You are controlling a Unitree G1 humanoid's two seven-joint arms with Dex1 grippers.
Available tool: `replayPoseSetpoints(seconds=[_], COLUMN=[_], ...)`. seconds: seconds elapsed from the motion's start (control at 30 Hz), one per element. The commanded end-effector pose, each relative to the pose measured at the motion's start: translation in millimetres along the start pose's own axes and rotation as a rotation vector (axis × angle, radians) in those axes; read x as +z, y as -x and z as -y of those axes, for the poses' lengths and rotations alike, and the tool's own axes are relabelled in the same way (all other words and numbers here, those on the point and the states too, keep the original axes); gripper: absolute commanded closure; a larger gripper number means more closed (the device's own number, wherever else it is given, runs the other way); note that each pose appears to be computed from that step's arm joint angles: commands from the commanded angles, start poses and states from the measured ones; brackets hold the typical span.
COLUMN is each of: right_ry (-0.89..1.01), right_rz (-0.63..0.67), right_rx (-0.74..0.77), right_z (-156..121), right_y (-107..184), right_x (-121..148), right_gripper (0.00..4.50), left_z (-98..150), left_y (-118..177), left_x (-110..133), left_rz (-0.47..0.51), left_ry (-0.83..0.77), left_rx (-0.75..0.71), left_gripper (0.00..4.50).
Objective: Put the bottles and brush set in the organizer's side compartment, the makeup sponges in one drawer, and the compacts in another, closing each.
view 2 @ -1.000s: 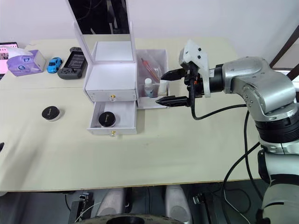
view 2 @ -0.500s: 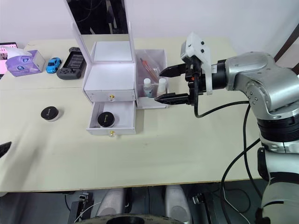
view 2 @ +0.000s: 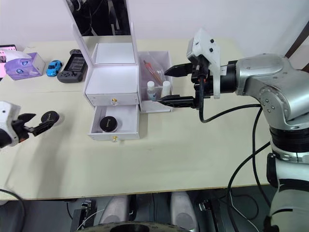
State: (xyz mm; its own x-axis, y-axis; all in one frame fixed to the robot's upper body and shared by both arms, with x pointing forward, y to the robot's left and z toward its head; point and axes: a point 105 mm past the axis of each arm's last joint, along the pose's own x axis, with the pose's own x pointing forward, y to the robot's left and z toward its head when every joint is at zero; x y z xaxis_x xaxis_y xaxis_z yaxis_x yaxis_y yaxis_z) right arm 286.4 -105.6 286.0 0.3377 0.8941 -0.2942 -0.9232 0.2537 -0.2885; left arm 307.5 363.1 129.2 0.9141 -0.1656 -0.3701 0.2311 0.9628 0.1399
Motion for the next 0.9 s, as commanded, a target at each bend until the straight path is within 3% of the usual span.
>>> replayPoseSetpoints(seconds=[0.03,0.37,0.47,0.53,0.7,0.83,0.9], right_ry=[0.032,0.038,0.035,0.033,0.03,0.034,0.034], right_rz=[0.011,-0.001,-0.001,-0.002,0.0,0.002,0.003], right_rx=[-0.049,-0.093,-0.096,-0.096,-0.095,-0.09,-0.085], right_z=[-0.1,1.3,1.2,0.9,3.2,3.2,3.2], right_y=[9.8,13.5,13.8,13.3,11.5,10.8,10.2], right_x=[8.2,7.2,6.9,6.3,6.7,7.0,7.0], right_gripper=[0.0,0.0,0.0,0.0,0.0,0.0,0.0], left_z=[-5.7,-2.0,-5.1,-7.7,-10.9,-8.2,2.4], left_y=[-12.6,-36.4,-33.9,-31.3,-23.3,-15.0,-6.6], left_x=[1.5,-1.9,-4.0,-4.8,1.9,34.6,62.9], left_rz=[-0.02,-0.041,-0.061,-0.072,-0.065,0.039,0.122], left_ry=[-0.027,0.016,0.006,0.005,0.002,-0.015,-0.051], left_rx=[0.042,0.042,0.057,0.066,0.064,0.007,-0.077], left_gripper=[0.04,0.04,0.93,1.84,1.83,1.83,1.83])
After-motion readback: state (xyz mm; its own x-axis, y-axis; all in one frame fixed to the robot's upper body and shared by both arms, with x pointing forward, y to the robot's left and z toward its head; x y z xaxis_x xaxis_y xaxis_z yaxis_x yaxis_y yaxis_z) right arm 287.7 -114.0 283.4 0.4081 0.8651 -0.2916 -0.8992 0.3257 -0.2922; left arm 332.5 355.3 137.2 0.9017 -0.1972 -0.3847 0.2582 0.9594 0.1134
